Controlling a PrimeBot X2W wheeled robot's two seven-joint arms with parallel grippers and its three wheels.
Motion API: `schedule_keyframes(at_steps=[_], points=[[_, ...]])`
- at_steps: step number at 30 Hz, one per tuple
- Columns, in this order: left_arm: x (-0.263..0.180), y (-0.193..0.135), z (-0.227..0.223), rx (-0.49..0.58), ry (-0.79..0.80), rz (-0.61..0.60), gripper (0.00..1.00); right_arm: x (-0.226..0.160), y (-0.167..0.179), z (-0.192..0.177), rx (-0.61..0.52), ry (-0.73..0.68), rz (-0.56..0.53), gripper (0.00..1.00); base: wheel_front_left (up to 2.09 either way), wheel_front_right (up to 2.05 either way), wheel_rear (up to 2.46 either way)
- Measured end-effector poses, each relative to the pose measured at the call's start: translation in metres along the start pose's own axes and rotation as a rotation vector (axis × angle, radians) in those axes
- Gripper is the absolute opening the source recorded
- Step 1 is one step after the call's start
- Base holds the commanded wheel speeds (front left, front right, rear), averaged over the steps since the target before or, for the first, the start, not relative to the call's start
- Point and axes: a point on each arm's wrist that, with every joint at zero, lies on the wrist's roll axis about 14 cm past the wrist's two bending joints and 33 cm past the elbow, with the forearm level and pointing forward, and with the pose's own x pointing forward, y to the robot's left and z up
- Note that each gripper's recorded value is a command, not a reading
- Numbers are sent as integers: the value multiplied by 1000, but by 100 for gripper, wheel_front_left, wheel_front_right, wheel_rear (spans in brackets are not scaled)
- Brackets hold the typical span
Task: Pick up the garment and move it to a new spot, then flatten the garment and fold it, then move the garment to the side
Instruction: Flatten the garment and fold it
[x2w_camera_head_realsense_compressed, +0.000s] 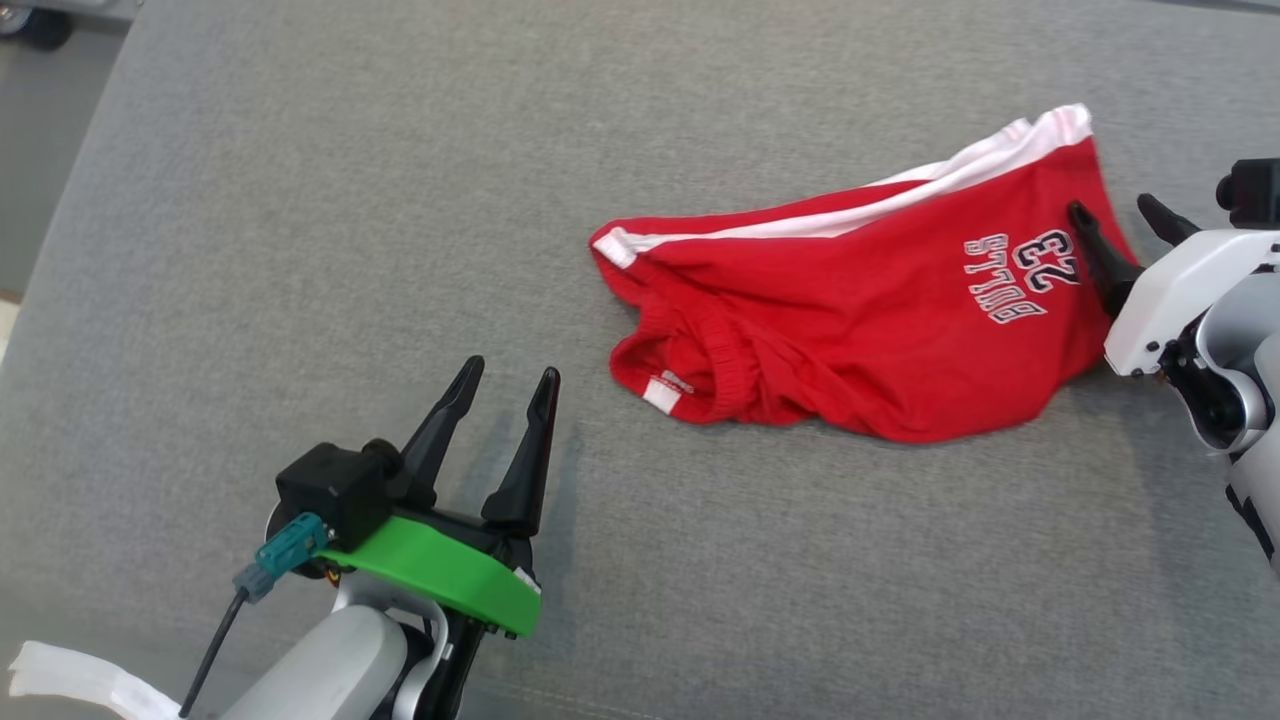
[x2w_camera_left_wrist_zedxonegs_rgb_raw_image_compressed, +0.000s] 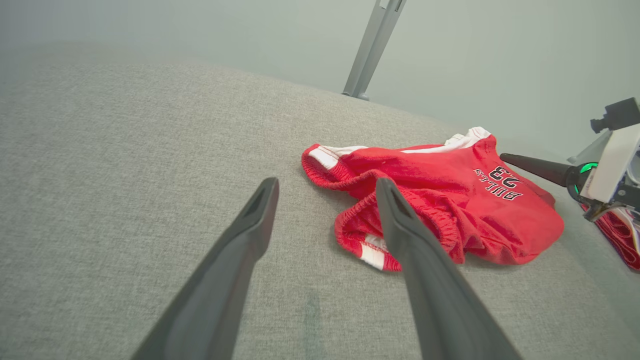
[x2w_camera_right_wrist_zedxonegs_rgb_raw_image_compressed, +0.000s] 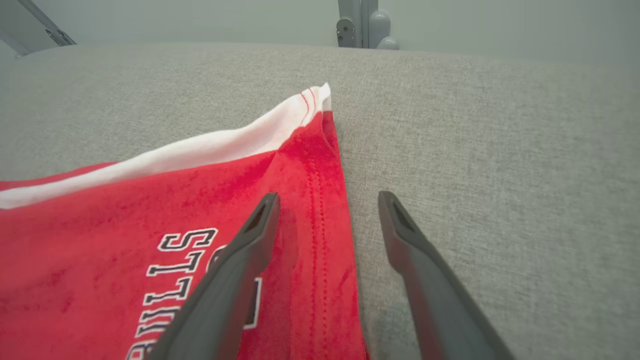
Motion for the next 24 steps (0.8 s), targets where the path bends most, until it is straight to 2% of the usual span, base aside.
schedule_keyframes(at_steps=[4, 11, 13, 18, 24], points=[[-3, 17, -2, 26, -3, 49, 100, 17, 10, -24, 14, 74, 21, 100, 0, 0, 0], [-12, 32, -7, 25, -2, 102, 100, 27, 29, -43, 33, 174, 68, 100, 0, 0, 0], [-12, 31, -8, 23, -6, 103, 100, 25, 37, -43, 42, 190, 92, 0, 0, 0, 0], [-14, 31, -12, 17, -2, 102, 100, 13, 52, -43, 97, 203, 139, 0, 0, 0, 0], [-20, 28, -19, 59, 16, 84, 100, -10, 34, -27, 166, 184, 109, 0, 0, 0, 0]])
